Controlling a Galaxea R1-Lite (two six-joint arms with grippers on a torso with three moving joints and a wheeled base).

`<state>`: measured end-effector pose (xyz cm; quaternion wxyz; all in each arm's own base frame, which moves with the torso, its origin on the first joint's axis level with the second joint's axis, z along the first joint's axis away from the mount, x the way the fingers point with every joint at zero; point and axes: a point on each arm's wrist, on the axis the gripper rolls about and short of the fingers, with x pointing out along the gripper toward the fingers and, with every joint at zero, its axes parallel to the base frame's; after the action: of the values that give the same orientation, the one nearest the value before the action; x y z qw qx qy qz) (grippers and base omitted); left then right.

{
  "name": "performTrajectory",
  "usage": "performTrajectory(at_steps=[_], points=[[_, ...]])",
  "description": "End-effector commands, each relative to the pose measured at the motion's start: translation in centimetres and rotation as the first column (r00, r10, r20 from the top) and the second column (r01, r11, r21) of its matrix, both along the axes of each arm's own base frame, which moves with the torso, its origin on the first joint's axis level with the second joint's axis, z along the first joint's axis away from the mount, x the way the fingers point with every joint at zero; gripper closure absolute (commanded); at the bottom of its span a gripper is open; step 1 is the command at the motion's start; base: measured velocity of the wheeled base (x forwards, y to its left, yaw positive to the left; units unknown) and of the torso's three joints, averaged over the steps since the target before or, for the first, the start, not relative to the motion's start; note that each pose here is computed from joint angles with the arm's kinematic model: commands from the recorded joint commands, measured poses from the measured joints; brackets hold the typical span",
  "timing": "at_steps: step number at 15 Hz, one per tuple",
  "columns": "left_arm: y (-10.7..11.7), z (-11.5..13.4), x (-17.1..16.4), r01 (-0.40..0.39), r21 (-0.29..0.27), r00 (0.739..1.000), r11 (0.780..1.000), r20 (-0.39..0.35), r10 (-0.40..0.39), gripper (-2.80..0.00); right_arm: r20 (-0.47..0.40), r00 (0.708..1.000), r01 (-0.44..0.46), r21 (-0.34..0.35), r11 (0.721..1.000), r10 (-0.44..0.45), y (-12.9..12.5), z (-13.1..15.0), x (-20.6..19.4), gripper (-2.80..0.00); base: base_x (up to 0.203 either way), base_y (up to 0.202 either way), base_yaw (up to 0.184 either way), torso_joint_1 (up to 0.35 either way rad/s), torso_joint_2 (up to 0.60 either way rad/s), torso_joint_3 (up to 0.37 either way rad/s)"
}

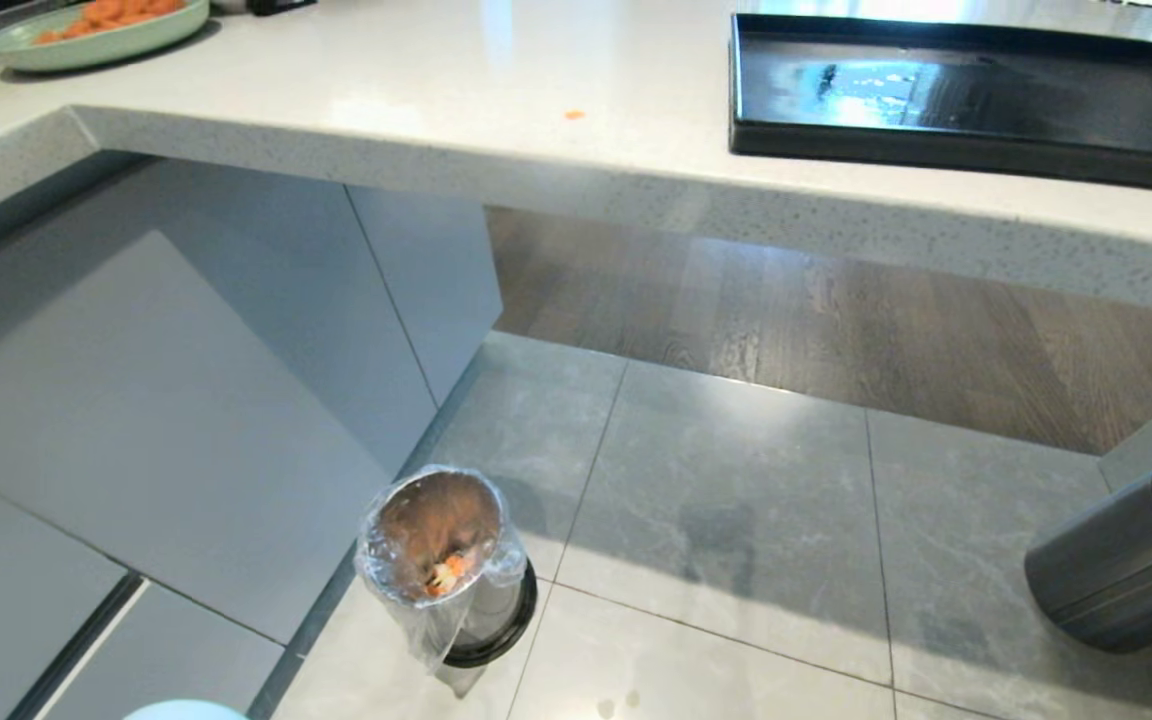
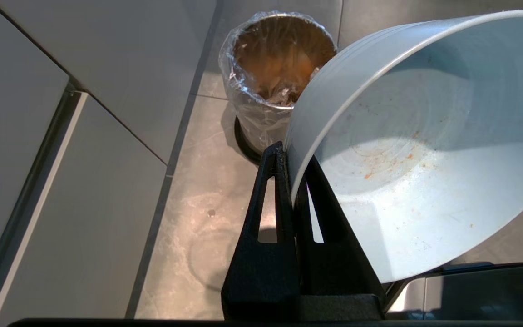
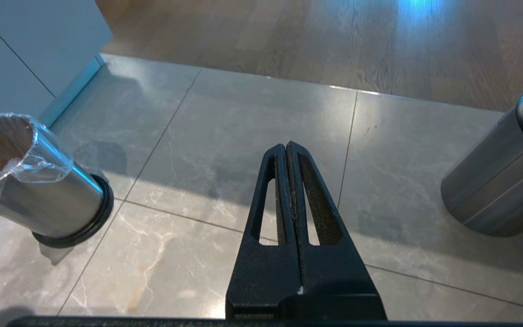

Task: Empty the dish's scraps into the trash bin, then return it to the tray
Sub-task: Put the bowl back to the table

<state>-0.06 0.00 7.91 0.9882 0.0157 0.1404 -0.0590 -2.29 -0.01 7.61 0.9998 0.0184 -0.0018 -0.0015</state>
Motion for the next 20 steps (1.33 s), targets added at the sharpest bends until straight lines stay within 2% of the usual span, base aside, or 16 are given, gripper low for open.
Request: performTrajectory(at_steps=[1, 8, 20], points=[[0.0, 0.01, 0.01, 0.0, 0.0, 1.0, 1.0, -0.001, 0.0, 0.0, 0.0, 1.0, 0.0, 0.0, 1.0, 0.0, 0.0, -0.03, 0.01, 0.0, 0.0, 0.0, 0.0, 0.002, 0.01, 0.207], [0.0, 0.01, 0.02, 0.0, 0.0, 1.0, 1.0, -0.002, 0.0, 0.0, 0.0, 1.0, 0.0, 0.0, 1.0, 0.0, 0.0, -0.02, 0.0, 0.0, 0.0, 0.0, 0.0, 0.001, 0.0, 0.197], [0.0, 0.02, 0.02, 0.0, 0.0, 1.0, 1.0, 0.001, 0.0, 0.0, -0.001, 1.0, 0.0, 0.0, 1.0, 0.0, 0.0, -0.03, 0.01, 0.0, 0.0, 0.0, 0.0, 0.0, 0.0, 0.021]])
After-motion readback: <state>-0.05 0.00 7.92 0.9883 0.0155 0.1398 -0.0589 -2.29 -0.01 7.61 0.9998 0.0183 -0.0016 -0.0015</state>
